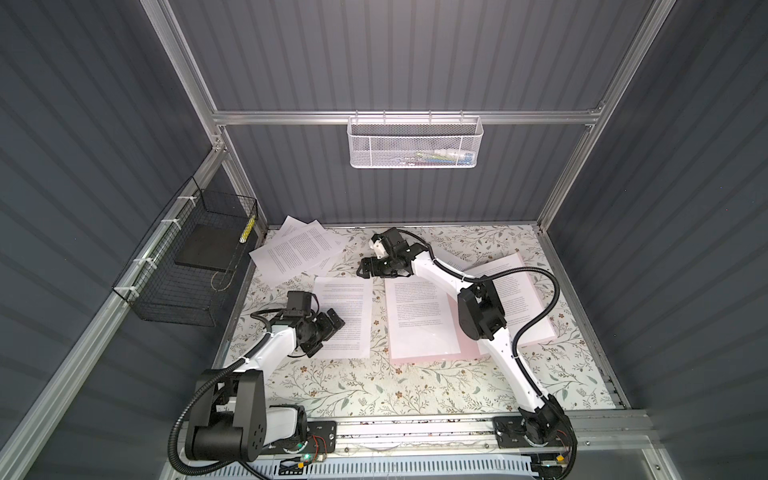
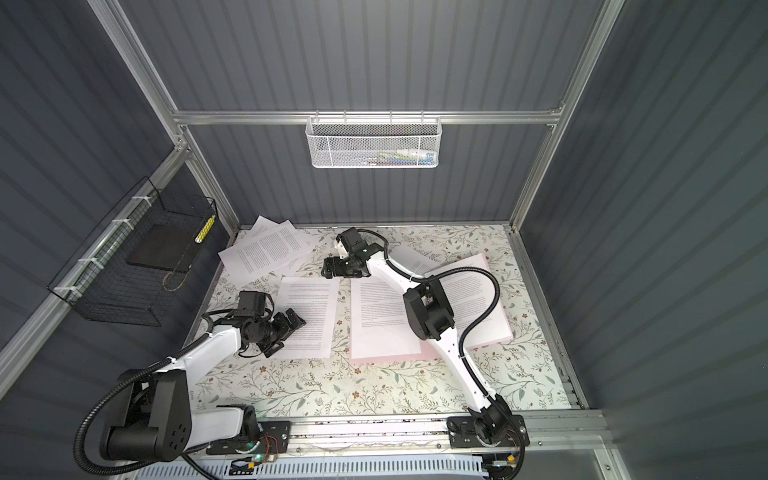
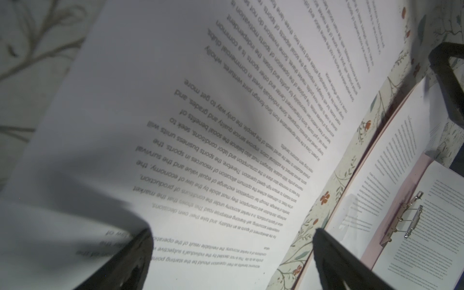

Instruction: Put the files into the folder

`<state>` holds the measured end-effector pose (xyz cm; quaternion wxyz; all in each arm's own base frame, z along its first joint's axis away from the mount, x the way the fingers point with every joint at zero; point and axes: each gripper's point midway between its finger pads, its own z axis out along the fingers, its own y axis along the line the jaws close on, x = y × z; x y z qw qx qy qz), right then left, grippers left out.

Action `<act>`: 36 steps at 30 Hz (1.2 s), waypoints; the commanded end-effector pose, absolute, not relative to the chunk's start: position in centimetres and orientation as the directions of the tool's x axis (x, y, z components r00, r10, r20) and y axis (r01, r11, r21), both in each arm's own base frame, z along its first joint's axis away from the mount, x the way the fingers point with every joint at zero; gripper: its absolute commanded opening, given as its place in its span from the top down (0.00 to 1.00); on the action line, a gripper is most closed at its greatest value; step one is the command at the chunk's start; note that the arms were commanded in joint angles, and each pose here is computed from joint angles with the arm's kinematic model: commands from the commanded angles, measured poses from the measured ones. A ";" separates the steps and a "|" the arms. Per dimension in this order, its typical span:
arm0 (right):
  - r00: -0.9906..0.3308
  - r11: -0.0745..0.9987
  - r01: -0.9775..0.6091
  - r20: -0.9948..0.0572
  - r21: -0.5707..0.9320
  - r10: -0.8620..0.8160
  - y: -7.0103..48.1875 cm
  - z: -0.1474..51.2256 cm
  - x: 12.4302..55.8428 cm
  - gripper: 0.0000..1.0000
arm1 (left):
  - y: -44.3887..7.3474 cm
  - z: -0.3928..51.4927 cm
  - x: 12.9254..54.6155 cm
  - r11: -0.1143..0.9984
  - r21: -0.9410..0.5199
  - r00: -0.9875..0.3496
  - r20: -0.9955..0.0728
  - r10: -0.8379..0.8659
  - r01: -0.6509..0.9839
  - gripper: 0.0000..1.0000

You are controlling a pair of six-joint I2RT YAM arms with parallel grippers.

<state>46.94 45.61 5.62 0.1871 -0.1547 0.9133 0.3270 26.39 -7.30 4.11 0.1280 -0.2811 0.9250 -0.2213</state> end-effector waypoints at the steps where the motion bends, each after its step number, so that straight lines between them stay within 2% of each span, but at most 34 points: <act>1: -0.927 0.741 -0.339 -0.338 0.580 -0.159 46.7 4.0 45.0 0.13 | -6.8 2.6 22.4 0.758 -0.399 -0.826 -0.001 -0.563 -0.516 0.00; 10: -0.953 0.735 -0.289 -0.257 0.614 -0.160 48.8 1.7 42.2 0.15 | -7.1 3.4 21.4 0.754 -0.419 -0.833 0.009 -0.553 -0.506 0.00; 18: -0.950 0.734 -0.313 -0.201 0.602 -0.240 49.0 -0.1 37.2 0.16 | -7.2 3.0 21.8 0.753 -0.424 -0.833 0.007 -0.553 -0.504 0.00; 22: -0.951 0.696 -0.307 -0.186 0.649 -0.246 48.8 0.4 35.8 0.17 | -7.2 2.7 21.8 0.752 -0.425 -0.833 0.009 -0.553 -0.504 0.00; 26: -0.952 0.586 -0.304 -0.214 0.751 -0.220 49.5 3.2 34.8 0.17 | -7.2 2.5 21.9 0.752 -0.422 -0.833 0.014 -0.553 -0.506 0.00; 30: -0.943 0.515 -0.327 -0.234 0.792 -0.238 50.9 3.9 34.4 0.28 | -7.3 2.6 21.9 0.750 -0.426 -0.833 0.013 -0.554 -0.506 0.00; 36: -0.971 0.477 -0.226 -0.154 0.849 -0.184 51.1 3.1 33.1 0.33 | -7.2 2.9 22.1 0.746 -0.430 -0.829 0.007 -0.560 -0.508 0.00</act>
